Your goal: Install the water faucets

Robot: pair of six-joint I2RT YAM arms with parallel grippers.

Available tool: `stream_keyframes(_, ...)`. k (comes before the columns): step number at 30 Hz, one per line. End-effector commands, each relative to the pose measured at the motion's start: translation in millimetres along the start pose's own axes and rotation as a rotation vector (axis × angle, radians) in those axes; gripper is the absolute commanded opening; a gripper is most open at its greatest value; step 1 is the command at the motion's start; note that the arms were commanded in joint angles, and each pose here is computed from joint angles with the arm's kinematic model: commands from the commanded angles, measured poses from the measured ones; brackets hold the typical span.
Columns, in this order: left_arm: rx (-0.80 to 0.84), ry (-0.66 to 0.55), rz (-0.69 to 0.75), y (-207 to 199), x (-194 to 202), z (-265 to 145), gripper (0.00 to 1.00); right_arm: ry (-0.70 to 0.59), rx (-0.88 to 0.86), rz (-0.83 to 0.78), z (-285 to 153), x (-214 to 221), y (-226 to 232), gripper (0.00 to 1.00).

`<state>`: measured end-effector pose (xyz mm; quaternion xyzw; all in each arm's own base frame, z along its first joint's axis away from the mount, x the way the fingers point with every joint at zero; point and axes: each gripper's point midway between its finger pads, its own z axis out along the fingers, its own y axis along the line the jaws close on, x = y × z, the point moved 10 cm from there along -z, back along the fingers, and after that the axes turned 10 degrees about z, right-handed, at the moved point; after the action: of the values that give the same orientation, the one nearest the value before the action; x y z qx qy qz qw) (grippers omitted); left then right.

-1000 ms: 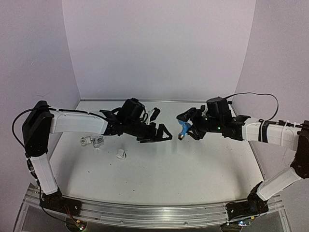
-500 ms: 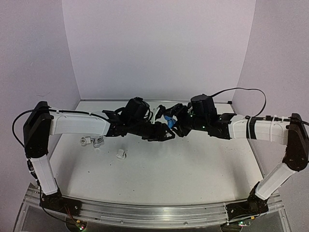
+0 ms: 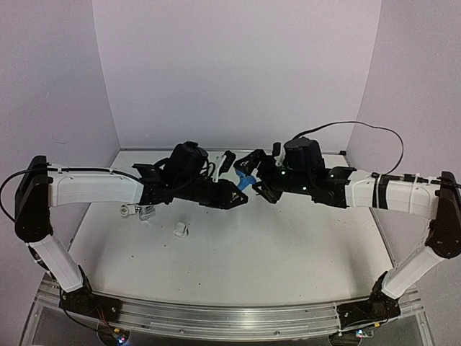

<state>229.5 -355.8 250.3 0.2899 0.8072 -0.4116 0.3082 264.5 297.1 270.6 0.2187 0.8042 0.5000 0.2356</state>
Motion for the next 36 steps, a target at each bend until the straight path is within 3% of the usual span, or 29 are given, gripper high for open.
stream_keyframes(1, 0.074, -0.117, 0.049, -9.7, -23.5, -43.6, 0.0, 0.041, -0.007, -0.378, -32.5, -12.1, 6.3, 0.98)
stream_keyframes(4, 0.15, -0.094, 0.037, -9.4, -20.0, -56.9, 0.0, 0.214, -0.08, -0.498, -44.4, -29.9, -2.2, 0.98)
stream_keyframes(6, 0.205, -0.079, 0.041, -12.4, -18.7, -64.4, 0.0, 0.25, -0.088, -0.594, -53.8, -40.7, -4.8, 0.98)
stream_keyframes(13, 0.512, 0.027, -0.031, -20.1, -20.4, -80.8, 0.0, 0.589, -0.506, -0.896, -77.4, -23.2, 16.1, 0.98)
stream_keyframes(20, 0.67, 0.088, -0.021, -37.9, -15.3, -92.3, 0.0, 0.723, -0.615, -0.851, -41.1, -28.3, 42.4, 0.96)
stream_keyframes(24, 0.673, 0.094, -0.036, -39.7, -15.0, -92.1, 0.0, 0.858, -0.702, -0.843, -22.1, -1.4, 54.9, 0.81)
stream_keyframes(28, 0.671, 0.089, -0.035, -40.2, -15.4, -93.0, 0.0, 0.952, -0.753, -0.794, -12.9, 9.2, 57.6, 0.5)
stream_keyframes(30, 0.672, 0.089, -0.035, -40.0, -14.8, -92.9, 0.0, 0.959, -0.749, -0.791, -10.6, 13.7, 58.0, 0.39)
stream_keyframes(33, 0.673, 0.092, -0.033, -39.2, -13.6, -91.9, 0.0, 0.947, -0.722, -0.774, -6.2, 18.5, 59.6, 0.0)
stream_keyframes(35, 0.667, 0.093, -0.034, -37.0, -11.1, -91.7, 0.0, 0.913, -0.699, -0.759, -4.7, 17.6, 60.5, 0.0)
stream_keyframes(36, 0.651, 0.087, -0.043, -34.6, -9.4, -92.3, 0.06, 0.879, -0.68, -0.766, -7.7, 16.2, 59.9, 0.0)
